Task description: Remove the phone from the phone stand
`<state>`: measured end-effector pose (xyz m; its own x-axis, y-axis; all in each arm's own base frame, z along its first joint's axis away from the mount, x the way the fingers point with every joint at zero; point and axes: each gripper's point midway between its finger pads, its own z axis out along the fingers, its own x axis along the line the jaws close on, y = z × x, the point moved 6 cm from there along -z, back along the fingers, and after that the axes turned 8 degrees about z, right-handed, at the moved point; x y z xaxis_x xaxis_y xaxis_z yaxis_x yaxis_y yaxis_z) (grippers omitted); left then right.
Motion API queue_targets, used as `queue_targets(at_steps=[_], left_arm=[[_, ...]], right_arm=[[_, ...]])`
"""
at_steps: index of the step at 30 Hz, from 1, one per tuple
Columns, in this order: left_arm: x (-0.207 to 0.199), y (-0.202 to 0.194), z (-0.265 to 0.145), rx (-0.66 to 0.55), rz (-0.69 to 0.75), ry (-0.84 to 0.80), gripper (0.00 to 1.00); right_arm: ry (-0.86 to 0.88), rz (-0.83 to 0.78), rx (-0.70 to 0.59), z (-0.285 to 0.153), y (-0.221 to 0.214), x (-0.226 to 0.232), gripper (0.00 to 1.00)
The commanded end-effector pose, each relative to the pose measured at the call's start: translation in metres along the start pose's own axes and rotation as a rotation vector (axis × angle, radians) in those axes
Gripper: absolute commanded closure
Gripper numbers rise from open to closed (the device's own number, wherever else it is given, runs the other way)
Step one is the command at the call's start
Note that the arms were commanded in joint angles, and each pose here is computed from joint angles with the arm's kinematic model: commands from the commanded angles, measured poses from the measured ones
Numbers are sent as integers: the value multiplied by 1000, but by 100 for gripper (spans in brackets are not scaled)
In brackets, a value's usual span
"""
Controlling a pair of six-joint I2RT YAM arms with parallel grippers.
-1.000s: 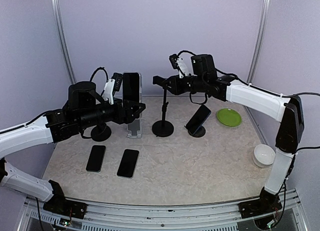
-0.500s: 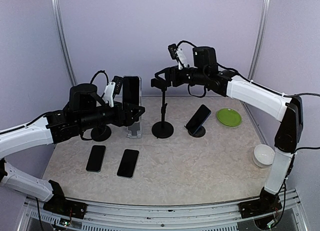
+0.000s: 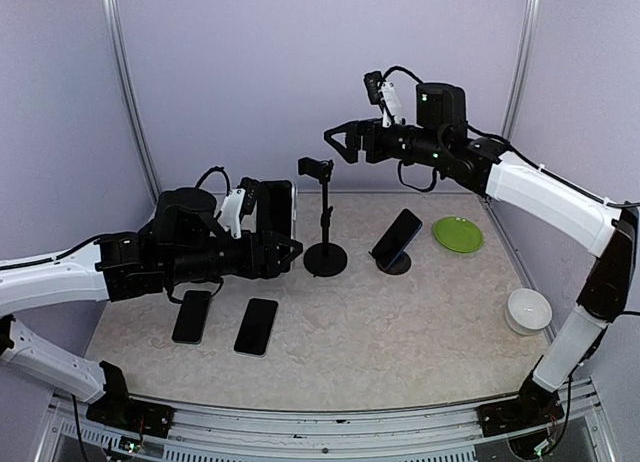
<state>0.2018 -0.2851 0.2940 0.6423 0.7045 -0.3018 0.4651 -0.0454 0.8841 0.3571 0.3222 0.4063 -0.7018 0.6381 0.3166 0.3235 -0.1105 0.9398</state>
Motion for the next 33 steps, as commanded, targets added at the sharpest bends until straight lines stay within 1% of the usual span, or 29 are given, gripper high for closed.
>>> queue_targets(at_steps=[1,6,9,13,19,24,27,31,33], left_arm=[[3,-16,5,41,-122,79,75],[7,-41,11,150,-160,139,75],[7,-57,19,232,-154,152,71],[10,-76,34,315,-182,220,72],[-1,-93,60,373,-253,267,75],[-18,-116,92,458,-241,286,77],[-24,-134,111,518,-219,333,77],[-27,-144,127,541,-230,383,76],[-25,-147,133,530,-227,408,76]], right_arm=[[-54,24,-55,-34,11,3,0],[-154,79,-38,-61,-6,-7,0],[-195,123,-36,-76,-17,-12,0],[-228,183,-31,-92,-33,-17,0],[-259,235,-7,-106,-53,-23,0],[-285,270,-18,-116,-61,-27,0],[-288,274,-7,-117,-66,-28,0],[-293,280,2,-119,-68,-28,0],[-292,286,1,-121,-70,-28,0]])
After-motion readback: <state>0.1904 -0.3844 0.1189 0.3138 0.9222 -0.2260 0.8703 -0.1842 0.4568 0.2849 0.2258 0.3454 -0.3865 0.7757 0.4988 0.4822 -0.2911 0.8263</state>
